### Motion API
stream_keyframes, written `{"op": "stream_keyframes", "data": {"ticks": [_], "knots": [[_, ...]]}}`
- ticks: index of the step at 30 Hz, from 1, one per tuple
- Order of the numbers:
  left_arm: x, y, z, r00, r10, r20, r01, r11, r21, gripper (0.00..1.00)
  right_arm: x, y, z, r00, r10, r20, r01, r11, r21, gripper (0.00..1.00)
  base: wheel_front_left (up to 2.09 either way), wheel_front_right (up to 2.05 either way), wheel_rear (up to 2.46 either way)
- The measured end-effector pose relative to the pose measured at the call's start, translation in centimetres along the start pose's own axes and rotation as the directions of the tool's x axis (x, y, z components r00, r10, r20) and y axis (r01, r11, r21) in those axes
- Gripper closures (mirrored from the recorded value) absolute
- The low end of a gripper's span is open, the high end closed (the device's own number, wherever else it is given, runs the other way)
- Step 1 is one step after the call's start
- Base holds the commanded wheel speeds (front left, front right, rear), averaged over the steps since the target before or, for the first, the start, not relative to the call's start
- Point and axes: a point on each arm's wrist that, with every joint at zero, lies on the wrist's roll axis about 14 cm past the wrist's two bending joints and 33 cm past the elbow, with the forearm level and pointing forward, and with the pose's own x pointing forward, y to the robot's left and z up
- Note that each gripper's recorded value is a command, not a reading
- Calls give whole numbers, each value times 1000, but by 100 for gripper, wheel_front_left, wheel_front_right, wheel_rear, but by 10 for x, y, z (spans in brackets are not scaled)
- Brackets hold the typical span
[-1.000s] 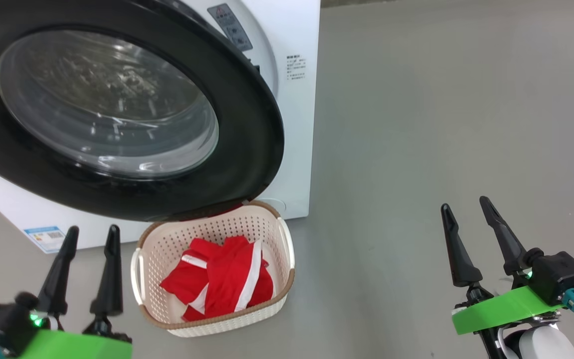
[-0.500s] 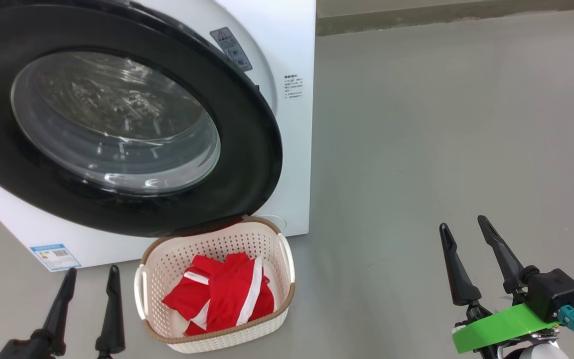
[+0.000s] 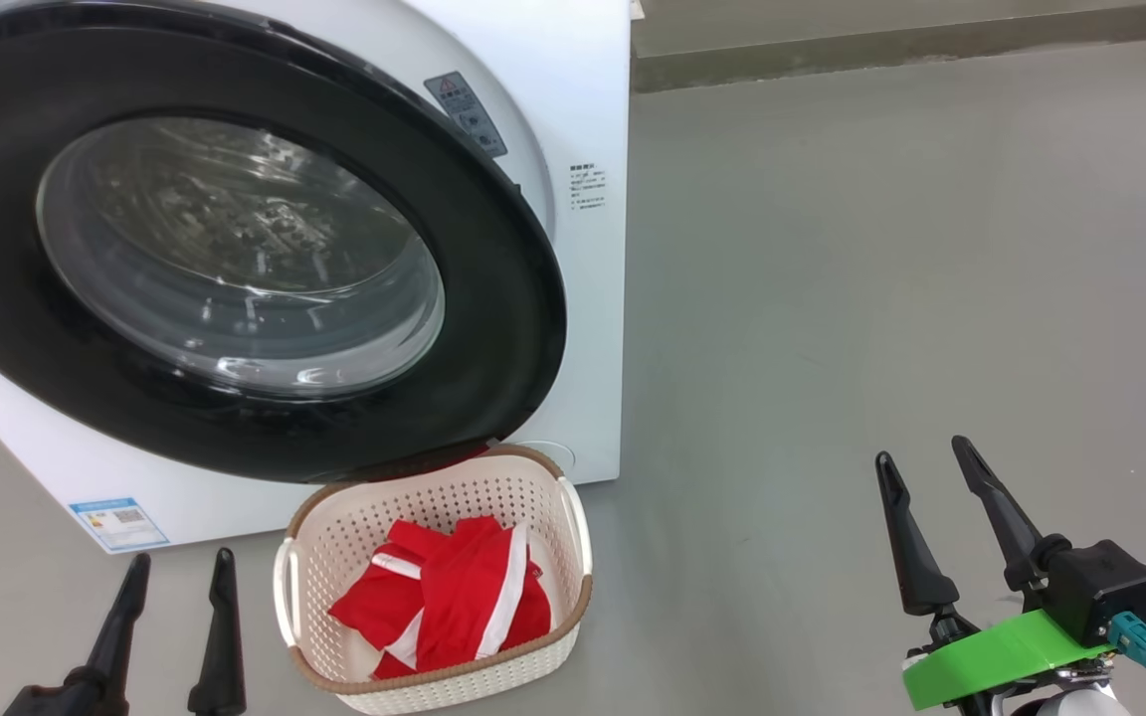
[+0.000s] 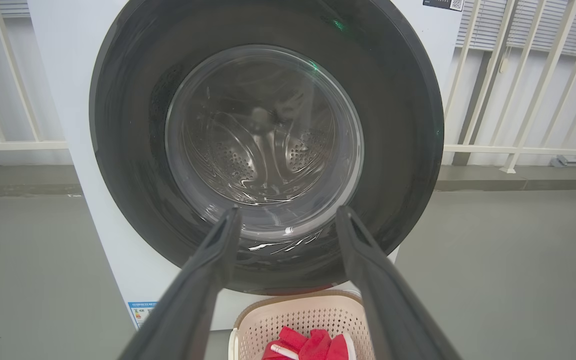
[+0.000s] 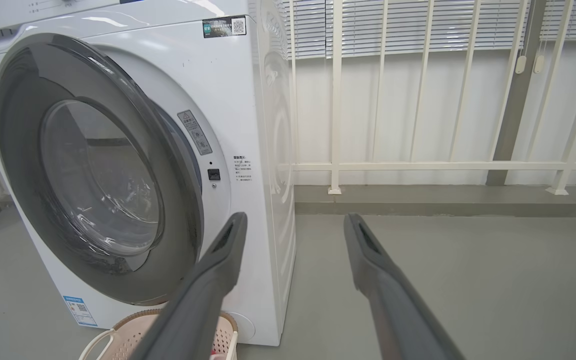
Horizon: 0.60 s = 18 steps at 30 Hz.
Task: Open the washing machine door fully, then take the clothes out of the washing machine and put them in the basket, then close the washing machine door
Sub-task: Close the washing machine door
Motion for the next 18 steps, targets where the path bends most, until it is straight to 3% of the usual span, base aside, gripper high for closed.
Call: {"op": "stream_keyframes", "data": {"ticks": [6, 7, 8, 9, 10, 12, 18], "knots": [[-2, 2, 1, 1000, 3, 2, -3, 1000, 2, 0, 1, 3, -6, 1000, 10, -16, -10, 1000, 7, 0, 0, 0, 0], [-3, 3, 2, 1000, 4, 4, -4, 1000, 4, 0, 1, 4, -8, 1000, 12, -22, -12, 1000, 12, 4, 0, 0, 0], [-3, 3, 2, 1000, 5, 5, -5, 1000, 8, 0, 1, 6, -9, 999, 15, -28, -15, 1000, 14, 24, 0, 0, 0], [-4, 3, 2, 1000, 2, 5, -2, 1000, 6, 0, 1, 8, -14, 999, 24, -41, -23, 1000, 16, 62, 0, 0, 0], [-5, 4, 2, 1000, 5, 5, -5, 1000, 4, 0, 1, 11, -16, 998, 31, -48, -30, 999, 18, 67, 0, 0, 0], [-6, 5, 2, 1000, 9, 5, -9, 1000, 3, 0, 2, 17, -21, 997, 49, -63, -48, 999, 21, 100, 0, 0, 0], [-10, 8, 4, 1000, 22, 9, -22, 1000, 2, 0, 24, 46, -24, 988, 140, -70, -138, 990, 22, 100, 0, 0, 0]]}}
